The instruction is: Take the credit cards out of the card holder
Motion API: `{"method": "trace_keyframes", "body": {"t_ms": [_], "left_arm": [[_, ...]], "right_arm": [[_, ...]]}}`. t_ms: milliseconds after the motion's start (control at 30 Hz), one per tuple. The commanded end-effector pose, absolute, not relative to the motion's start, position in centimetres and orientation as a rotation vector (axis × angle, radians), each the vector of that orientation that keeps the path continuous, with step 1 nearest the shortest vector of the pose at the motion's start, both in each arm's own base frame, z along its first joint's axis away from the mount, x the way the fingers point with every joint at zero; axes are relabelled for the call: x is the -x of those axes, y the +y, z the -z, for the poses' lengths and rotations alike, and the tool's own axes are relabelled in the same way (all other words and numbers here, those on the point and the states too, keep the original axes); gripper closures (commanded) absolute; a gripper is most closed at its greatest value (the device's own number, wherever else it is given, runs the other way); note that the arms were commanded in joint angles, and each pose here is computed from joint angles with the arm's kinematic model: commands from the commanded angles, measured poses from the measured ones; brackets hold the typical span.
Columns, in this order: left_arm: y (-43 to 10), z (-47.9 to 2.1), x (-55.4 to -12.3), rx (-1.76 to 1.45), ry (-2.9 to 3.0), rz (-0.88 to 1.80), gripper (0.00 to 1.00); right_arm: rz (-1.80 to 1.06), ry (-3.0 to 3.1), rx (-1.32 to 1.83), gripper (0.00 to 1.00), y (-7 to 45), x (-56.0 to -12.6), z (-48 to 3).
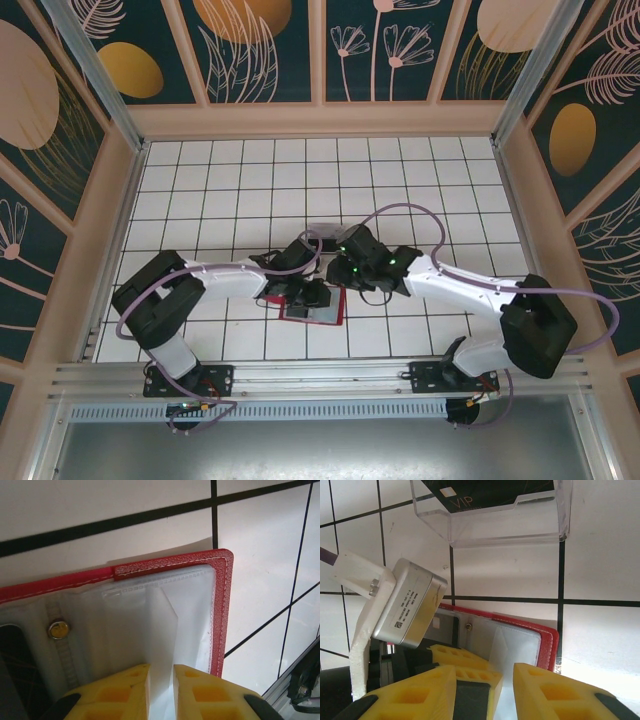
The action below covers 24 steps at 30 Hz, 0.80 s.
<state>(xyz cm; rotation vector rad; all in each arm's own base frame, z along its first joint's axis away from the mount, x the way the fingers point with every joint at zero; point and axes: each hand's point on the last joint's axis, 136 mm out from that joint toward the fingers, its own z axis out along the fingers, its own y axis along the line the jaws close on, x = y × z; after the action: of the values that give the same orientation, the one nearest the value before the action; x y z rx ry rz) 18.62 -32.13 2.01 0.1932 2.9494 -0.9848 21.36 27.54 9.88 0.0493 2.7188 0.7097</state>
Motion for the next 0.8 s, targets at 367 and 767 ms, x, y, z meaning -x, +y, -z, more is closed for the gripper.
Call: {"method": "trace_keyframes", "body": {"t_ms": [367, 767], "left_arm": [[-32.3, -1.9, -21.9, 0.022, 2.869, 0.874, 0.78], [-32.3, -7.3, -23.6, -0.006, 2.706, 0.944, 0.75]], "right_arm": [[-0.709, 2.677, -0.071, 0.64, 26.6, -22.0, -10.6], [-0.851, 2.671, -0.069, 0.64, 28.3, -21.7, -11.0]]}}
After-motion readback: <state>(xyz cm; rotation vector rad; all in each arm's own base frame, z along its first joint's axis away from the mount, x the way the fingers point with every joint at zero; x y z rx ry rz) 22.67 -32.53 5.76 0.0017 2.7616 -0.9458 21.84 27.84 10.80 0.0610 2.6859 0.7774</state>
